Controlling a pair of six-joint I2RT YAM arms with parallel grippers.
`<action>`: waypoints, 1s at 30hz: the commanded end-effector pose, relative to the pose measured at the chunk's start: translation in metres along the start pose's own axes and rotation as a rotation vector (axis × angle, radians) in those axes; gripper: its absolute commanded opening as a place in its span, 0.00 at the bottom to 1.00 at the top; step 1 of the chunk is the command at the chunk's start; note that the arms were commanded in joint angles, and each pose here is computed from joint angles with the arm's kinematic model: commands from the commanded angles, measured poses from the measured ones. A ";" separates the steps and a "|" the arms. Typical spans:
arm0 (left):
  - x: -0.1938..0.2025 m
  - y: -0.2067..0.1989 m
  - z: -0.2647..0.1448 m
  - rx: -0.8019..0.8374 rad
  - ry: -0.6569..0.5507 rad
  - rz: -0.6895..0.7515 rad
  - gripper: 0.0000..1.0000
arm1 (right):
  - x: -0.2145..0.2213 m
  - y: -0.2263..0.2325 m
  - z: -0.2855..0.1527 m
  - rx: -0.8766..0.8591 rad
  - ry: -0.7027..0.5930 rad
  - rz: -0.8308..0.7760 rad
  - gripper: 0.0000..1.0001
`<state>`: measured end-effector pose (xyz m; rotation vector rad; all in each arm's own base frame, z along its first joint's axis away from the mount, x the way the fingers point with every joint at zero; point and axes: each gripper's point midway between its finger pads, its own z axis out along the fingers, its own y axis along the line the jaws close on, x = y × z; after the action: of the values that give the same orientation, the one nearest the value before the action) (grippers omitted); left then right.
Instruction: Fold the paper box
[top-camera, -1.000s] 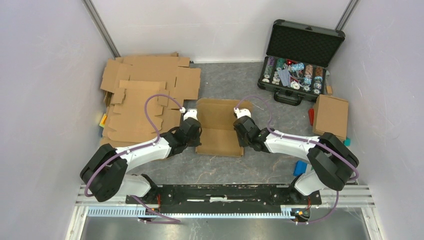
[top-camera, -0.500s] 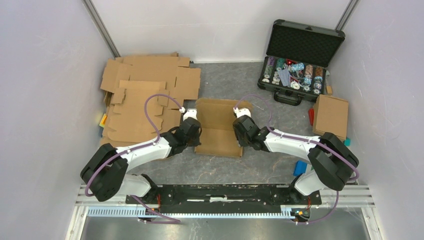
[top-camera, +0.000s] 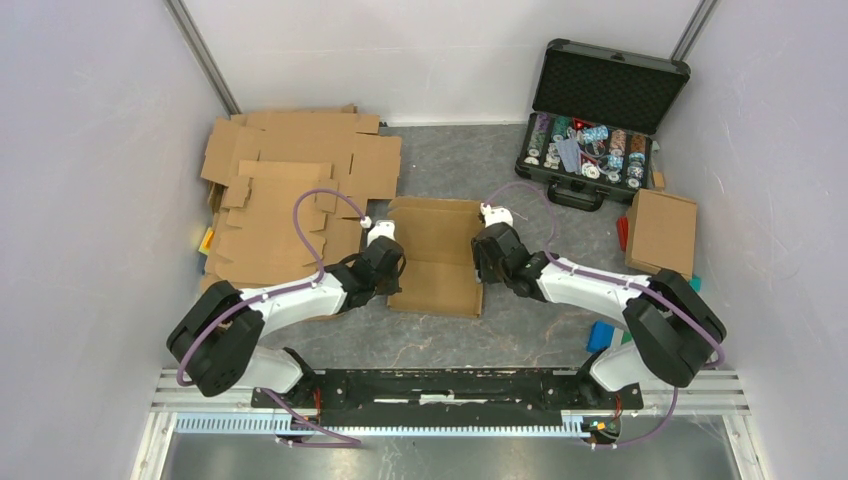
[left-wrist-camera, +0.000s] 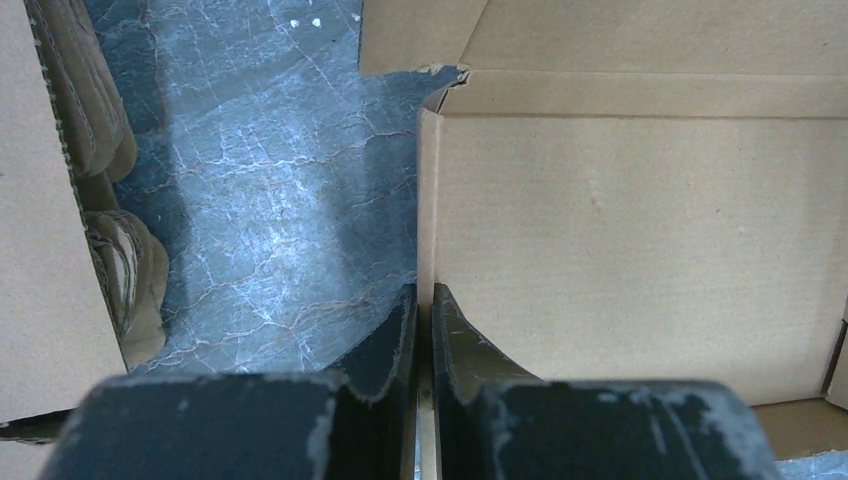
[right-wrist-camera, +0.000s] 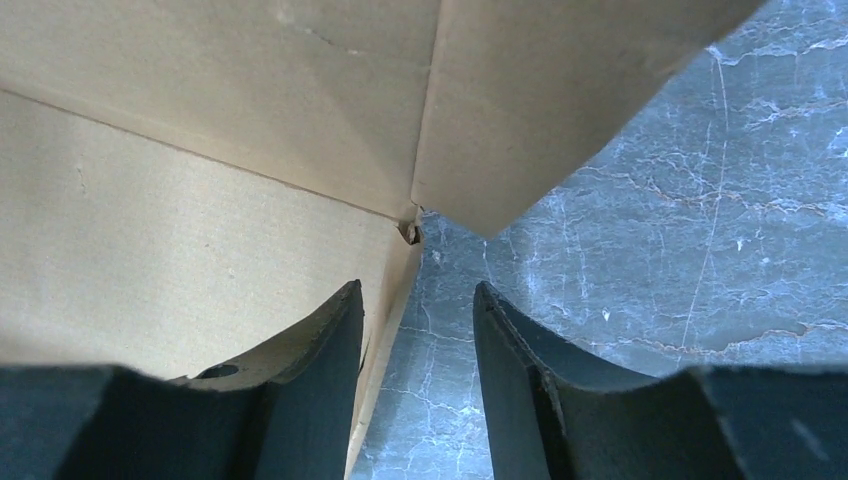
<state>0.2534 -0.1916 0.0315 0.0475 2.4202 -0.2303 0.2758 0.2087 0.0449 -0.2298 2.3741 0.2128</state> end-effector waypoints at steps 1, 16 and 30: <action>-0.015 -0.003 0.000 -0.004 -0.045 -0.027 0.02 | -0.004 0.004 0.006 -0.006 -0.005 0.018 0.50; -0.012 -0.003 0.001 0.002 -0.041 -0.017 0.06 | -0.005 -0.002 0.019 0.073 -0.014 0.009 0.43; -0.027 -0.004 -0.012 0.045 -0.128 -0.021 0.35 | -0.045 0.013 -0.023 -0.111 -0.259 0.010 0.74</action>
<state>0.2543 -0.1925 0.0368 0.0416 2.3887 -0.2589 0.2838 0.2116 0.0662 -0.2153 2.2408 0.2667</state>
